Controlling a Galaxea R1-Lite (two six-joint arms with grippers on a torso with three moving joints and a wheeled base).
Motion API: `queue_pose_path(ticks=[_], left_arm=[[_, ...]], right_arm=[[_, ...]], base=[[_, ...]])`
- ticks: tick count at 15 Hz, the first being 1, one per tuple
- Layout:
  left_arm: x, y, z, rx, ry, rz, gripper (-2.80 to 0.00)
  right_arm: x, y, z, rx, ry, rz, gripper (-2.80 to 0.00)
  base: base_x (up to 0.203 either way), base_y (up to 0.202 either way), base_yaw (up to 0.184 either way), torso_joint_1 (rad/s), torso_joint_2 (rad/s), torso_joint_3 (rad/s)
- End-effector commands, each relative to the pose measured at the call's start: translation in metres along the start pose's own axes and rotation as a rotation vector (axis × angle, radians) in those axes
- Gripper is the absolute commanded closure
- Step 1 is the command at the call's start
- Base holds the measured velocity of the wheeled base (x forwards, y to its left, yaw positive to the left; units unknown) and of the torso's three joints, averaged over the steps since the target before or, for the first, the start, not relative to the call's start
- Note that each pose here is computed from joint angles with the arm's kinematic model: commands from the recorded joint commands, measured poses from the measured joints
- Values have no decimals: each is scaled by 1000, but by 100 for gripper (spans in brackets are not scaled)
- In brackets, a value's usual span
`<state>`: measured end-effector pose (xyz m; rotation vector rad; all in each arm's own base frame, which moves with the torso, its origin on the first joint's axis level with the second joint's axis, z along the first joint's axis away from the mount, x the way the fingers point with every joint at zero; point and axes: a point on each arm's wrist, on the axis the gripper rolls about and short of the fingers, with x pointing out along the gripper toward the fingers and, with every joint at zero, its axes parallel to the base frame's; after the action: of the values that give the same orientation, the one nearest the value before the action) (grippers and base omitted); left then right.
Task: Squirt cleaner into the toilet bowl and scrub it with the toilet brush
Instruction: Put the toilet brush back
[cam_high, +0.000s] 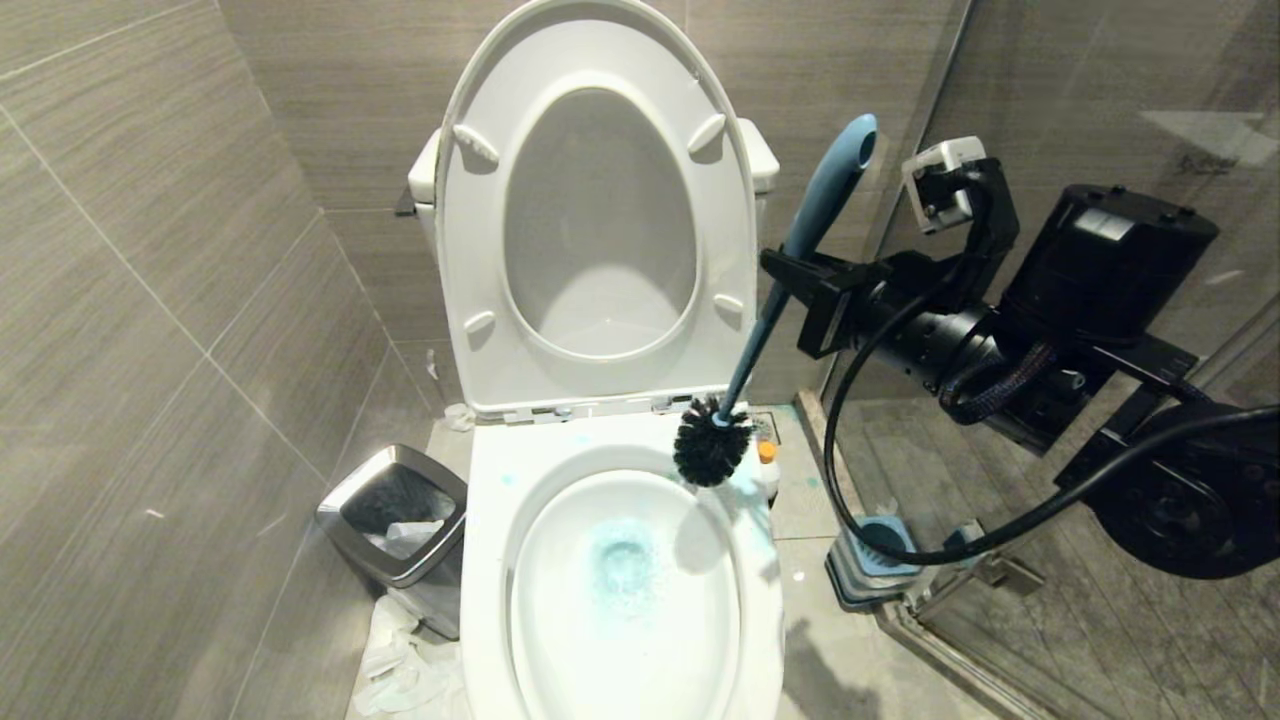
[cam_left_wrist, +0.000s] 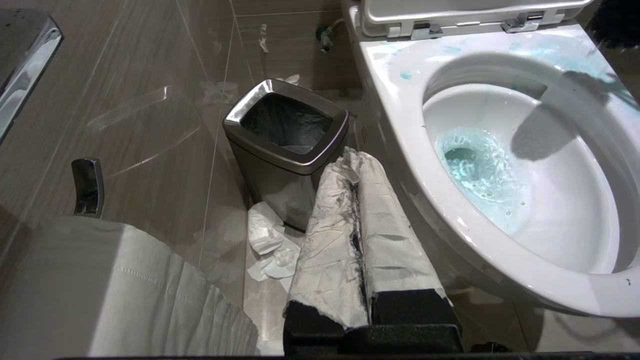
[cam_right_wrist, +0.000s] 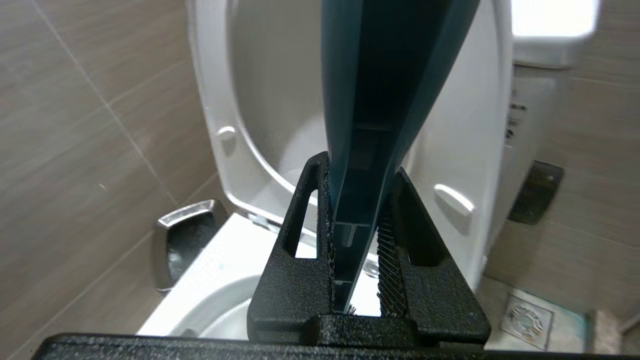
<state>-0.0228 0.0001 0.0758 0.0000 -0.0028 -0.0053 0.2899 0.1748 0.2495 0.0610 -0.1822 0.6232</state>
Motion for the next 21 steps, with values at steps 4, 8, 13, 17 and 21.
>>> queue_pose_path(ticks=[4,8,13,17,21], left_arm=[[0,0,0,0,0,1,0],[0,0,0,0,0,1,0],[0,0,0,0,0,1,0],[0,0,0,0,0,1,0],[0,0,0,0,0,1,0]], right_arm=[[-6,-22,-2,-27,5,-81,0],[-17,-35,8,-37,-16,-125,0],[-32,-46,2,-30,17,-163,0],[-39,-73,-2,-46,31,-248,0],[-45,-92,-19,-51,90,-310,0]], base=[[0,0,0,0,0,0],[0,0,0,0,0,0],[0,0,0,0,0,0],[0,0,0,0,0,0],[0,0,0,0,0,0]])
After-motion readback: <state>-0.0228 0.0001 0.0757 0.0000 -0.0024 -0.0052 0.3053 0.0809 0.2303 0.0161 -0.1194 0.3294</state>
